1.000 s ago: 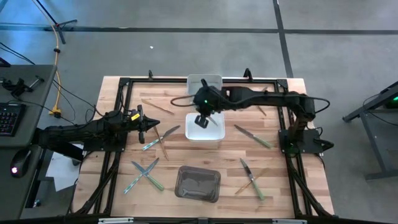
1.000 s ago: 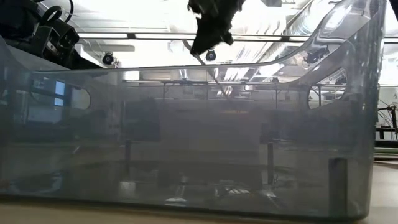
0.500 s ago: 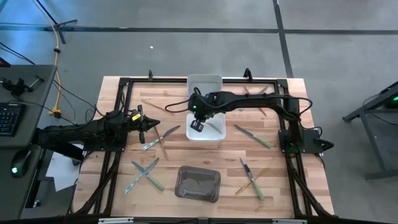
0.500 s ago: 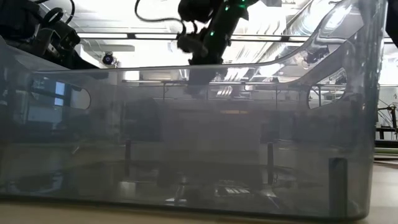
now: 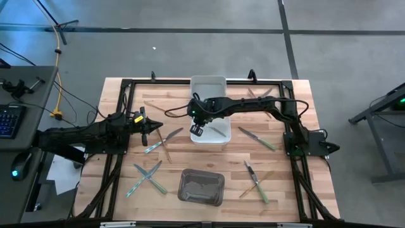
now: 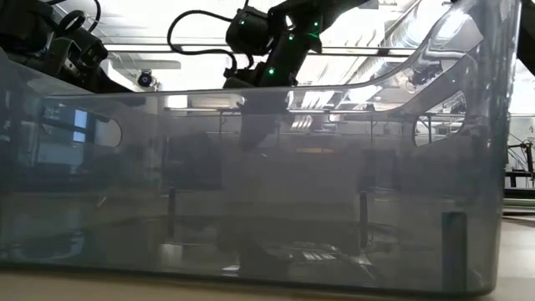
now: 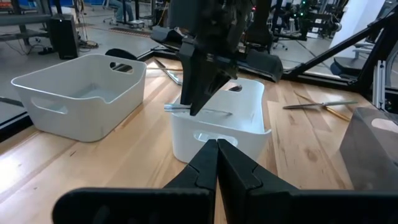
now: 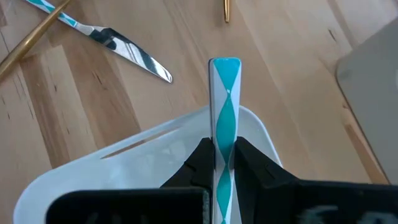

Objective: Sort silverware by color (type)
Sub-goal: Put the white-blue table knife into the white bin, then adjust the black bin

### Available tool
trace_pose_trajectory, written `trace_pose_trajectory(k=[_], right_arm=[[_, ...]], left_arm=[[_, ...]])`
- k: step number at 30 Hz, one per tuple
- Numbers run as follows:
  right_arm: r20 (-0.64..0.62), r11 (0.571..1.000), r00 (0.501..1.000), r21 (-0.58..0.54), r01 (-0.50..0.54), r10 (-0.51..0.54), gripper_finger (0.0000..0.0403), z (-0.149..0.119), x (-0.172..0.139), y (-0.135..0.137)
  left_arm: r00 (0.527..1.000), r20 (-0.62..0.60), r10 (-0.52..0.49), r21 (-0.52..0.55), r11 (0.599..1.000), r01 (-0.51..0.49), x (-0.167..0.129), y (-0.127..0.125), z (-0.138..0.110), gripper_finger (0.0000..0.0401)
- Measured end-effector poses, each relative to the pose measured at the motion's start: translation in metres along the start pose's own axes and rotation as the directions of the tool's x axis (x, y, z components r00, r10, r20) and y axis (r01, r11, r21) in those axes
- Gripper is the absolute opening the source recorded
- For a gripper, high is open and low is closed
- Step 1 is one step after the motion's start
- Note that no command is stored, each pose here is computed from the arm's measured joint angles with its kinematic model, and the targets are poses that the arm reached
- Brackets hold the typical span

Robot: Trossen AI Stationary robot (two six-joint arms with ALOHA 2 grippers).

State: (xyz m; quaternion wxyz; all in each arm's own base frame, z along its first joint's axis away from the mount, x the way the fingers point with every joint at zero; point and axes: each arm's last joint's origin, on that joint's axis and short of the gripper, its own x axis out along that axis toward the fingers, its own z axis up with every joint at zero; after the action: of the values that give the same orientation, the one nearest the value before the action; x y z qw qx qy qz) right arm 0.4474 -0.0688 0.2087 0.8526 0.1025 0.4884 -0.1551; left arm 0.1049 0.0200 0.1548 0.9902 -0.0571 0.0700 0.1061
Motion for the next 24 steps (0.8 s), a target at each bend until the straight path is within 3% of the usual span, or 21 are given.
trace_pose_trajectory(k=[5, 12, 16, 19, 24], right_arm=[[0.007, 1.0, 1.0, 0.001, 0.001, -0.001, 0.0031, 0.001, 0.0, -0.002], [0.011, 1.0, 1.0, -0.03, 0.0, 0.0, 0.009, 0.002, -0.002, -0.002], [0.054, 0.998, 0.999, -0.064, 0.005, -0.001, 0.0103, 0.006, -0.023, -0.001], [0.07, 0.99, 0.997, -0.134, 0.045, -0.036, 0.0087, 0.005, -0.049, 0.006], [0.062, 0.964, 0.996, -0.252, 0.085, -0.071, 0.0015, -0.011, -0.096, 0.036]], left_arm=[[1.0, 0.0, 0.0, 0.0, 1.0, 0.0, 0.0, 0.0, 0.0, 0.0], [1.0, 0.0, 0.0, 0.001, 1.0, 0.0, 0.0, 0.0, 0.0, 0.0], [1.0, 0.0, 0.0, 0.0, 1.0, 0.0, 0.0, 0.0, 0.0, 0.0], [1.0, -0.001, -0.006, -0.016, 1.0, 0.005, 0.0, 0.0, 0.0, 0.0], [0.999, -0.005, -0.043, -0.045, 0.998, 0.043, 0.0, -0.001, 0.0, 0.0]])
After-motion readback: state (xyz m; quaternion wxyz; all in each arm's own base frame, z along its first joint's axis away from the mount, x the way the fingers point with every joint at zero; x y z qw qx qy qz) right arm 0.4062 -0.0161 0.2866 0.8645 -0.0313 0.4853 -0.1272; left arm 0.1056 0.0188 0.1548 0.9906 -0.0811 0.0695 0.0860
